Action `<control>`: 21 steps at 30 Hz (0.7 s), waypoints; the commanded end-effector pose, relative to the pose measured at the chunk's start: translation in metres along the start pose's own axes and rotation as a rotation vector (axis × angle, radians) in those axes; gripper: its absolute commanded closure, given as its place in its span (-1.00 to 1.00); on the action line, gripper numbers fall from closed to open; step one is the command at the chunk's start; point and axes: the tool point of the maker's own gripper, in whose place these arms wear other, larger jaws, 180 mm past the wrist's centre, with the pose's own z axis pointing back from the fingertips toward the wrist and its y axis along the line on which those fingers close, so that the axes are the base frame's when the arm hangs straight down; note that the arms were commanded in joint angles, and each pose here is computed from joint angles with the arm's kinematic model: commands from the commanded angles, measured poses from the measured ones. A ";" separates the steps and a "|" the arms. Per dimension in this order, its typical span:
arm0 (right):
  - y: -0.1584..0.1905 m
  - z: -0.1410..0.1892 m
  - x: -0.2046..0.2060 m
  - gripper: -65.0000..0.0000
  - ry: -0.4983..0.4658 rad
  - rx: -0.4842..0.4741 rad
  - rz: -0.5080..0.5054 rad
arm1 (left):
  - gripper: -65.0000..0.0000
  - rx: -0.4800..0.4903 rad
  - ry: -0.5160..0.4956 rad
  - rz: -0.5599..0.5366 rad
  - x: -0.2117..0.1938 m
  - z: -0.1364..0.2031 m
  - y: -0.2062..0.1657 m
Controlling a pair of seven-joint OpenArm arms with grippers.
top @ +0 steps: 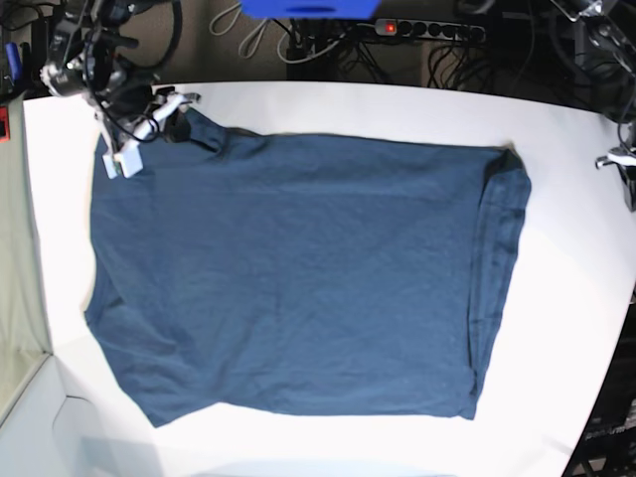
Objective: Layout the t-shirt on the table in an organized manner, then fold the t-shirt properly
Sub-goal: 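Release the shirt with the left gripper and move it away, then move the left gripper to the shirt's shoulder corner and grasp it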
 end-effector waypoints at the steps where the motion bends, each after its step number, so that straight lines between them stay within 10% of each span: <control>1: 0.001 0.001 0.008 1.00 -0.033 0.013 0.009 | 0.70 0.006 -0.048 -0.023 0.016 -0.002 0.005; 9: 0.007 -0.018 -0.010 1.00 -0.031 0.059 -0.052 | 1.00 0.022 0.038 -0.058 -0.009 -0.004 0.014; 21: 0.037 -0.018 -0.059 1.00 0.053 0.128 -0.057 | 1.00 0.020 -0.177 -0.061 0.064 0.012 0.012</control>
